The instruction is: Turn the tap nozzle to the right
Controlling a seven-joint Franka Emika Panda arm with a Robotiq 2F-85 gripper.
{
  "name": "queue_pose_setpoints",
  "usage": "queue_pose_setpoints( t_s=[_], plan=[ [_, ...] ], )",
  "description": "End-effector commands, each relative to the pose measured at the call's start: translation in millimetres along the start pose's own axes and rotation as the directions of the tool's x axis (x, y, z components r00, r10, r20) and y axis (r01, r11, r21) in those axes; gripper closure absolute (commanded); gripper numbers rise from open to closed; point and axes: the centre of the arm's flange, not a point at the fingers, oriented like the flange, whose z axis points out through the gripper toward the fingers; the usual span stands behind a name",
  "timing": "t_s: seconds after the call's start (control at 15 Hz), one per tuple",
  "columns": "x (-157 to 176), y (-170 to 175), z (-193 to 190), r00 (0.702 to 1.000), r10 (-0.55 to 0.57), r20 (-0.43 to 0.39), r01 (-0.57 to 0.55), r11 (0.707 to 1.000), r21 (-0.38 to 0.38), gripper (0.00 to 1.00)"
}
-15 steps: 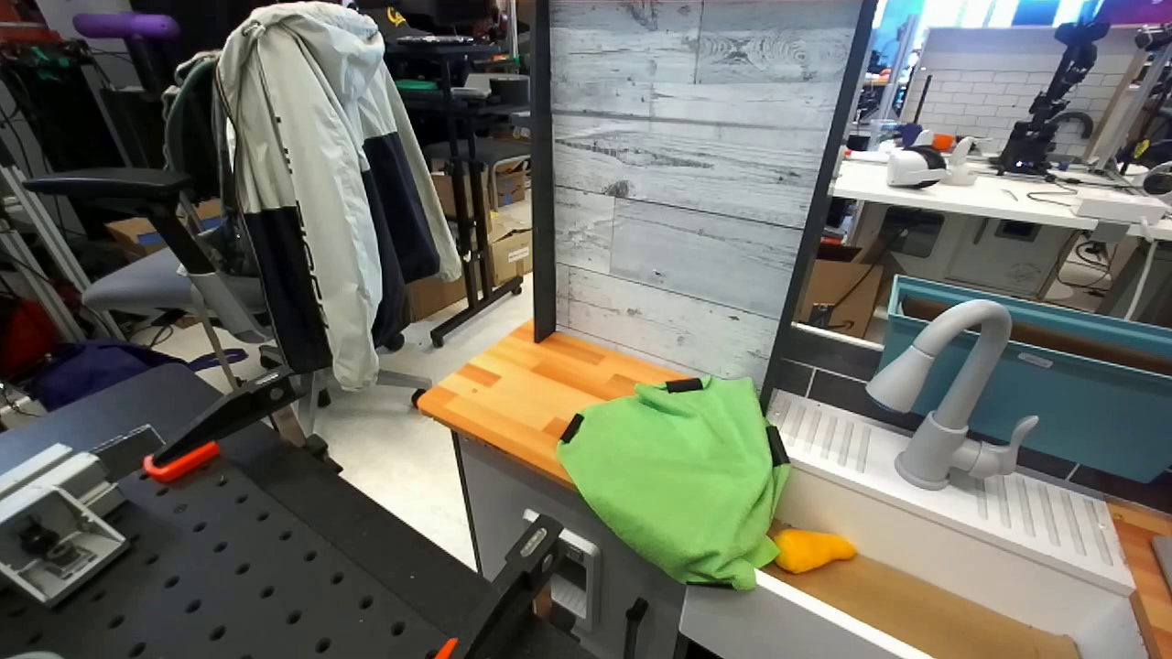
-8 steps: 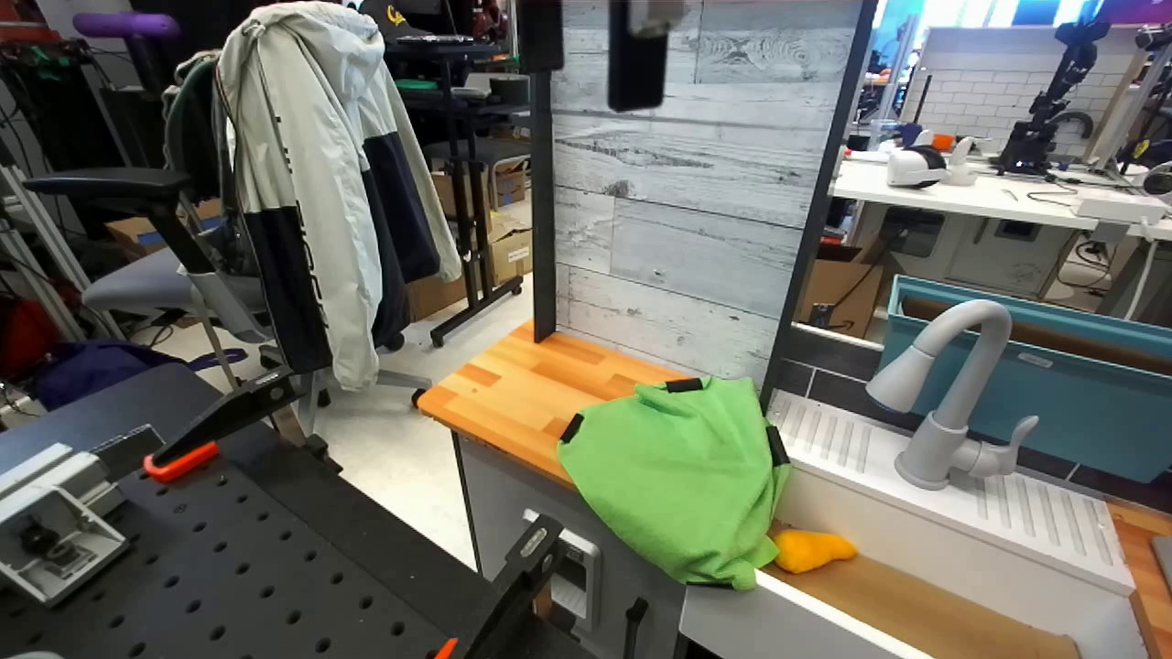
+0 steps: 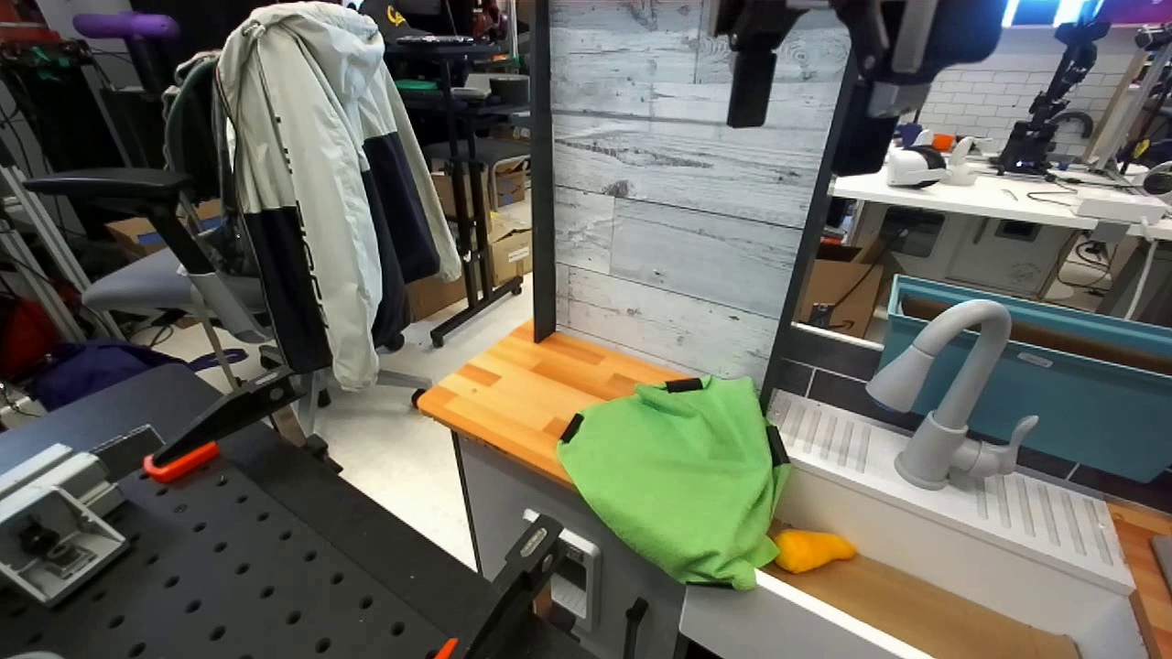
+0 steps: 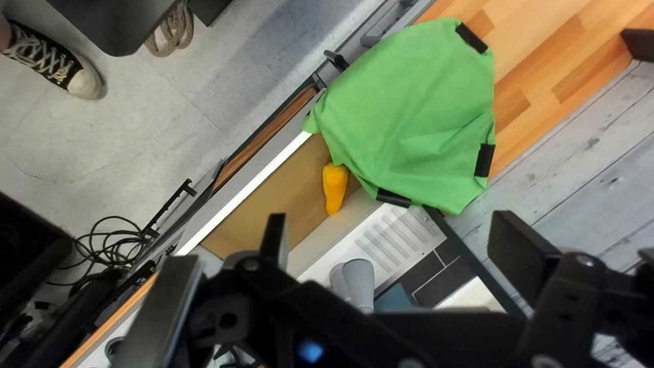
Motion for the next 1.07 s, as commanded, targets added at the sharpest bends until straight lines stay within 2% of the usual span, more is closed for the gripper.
queue_pose_setpoints(
  t_s=[0.0, 0.4, 0.53, 0.8, 1.0],
  plan=[
    [64, -31, 21, 0.997, 0.077, -0.004, -0.078, 0.997, -0.008, 0.00],
    [145, -65, 54, 0.993, 0.105, -0.047, -0.105, 0.994, -0.007, 0.00],
    [162, -75, 71, 0.993, 0.107, -0.052, -0.108, 0.994, -0.005, 0.00],
    [164, -86, 105, 0.995, 0.086, -0.056, -0.087, 0.996, -0.016, 0.00],
    [160, -82, 125, 0.995, 0.084, -0.055, -0.086, 0.996, -0.034, 0.00]
  ],
)
